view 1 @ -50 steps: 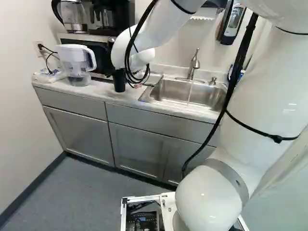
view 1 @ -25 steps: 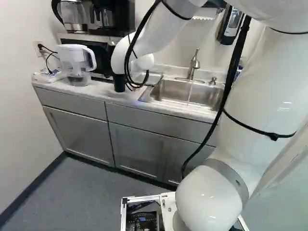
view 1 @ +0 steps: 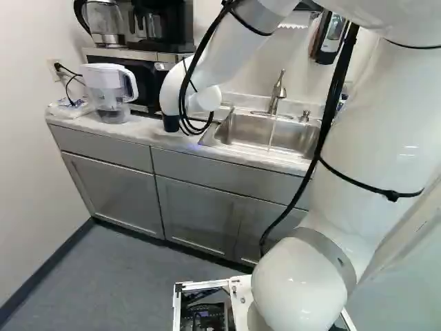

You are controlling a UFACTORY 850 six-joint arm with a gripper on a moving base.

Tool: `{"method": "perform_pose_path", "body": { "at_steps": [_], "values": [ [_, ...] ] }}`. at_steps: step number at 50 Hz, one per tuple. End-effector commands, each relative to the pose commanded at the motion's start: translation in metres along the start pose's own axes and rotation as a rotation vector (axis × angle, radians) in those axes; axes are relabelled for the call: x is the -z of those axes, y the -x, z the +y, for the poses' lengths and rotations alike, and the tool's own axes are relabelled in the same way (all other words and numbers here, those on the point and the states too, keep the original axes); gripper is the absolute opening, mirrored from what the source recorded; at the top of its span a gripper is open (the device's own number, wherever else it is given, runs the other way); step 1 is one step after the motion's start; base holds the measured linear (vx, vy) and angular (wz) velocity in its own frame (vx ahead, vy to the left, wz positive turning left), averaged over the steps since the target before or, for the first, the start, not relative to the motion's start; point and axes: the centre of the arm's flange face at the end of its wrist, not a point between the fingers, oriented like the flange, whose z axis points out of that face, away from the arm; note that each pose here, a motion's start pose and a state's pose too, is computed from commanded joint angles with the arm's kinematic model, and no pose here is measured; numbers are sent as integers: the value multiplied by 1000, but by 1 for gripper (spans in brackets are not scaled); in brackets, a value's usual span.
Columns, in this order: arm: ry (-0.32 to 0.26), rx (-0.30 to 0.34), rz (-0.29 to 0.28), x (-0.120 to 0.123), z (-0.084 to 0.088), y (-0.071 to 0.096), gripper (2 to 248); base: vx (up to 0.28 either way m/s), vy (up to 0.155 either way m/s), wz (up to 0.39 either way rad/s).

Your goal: Rinse the cup and place it in the tray

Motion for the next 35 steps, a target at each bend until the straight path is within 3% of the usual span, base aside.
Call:
{"method": "perform_pose_path", "body": {
  "at_steps": [35],
  "values": [
    [-4,3,92,-3,-2,24,247,0,0,0]
  ]
}}
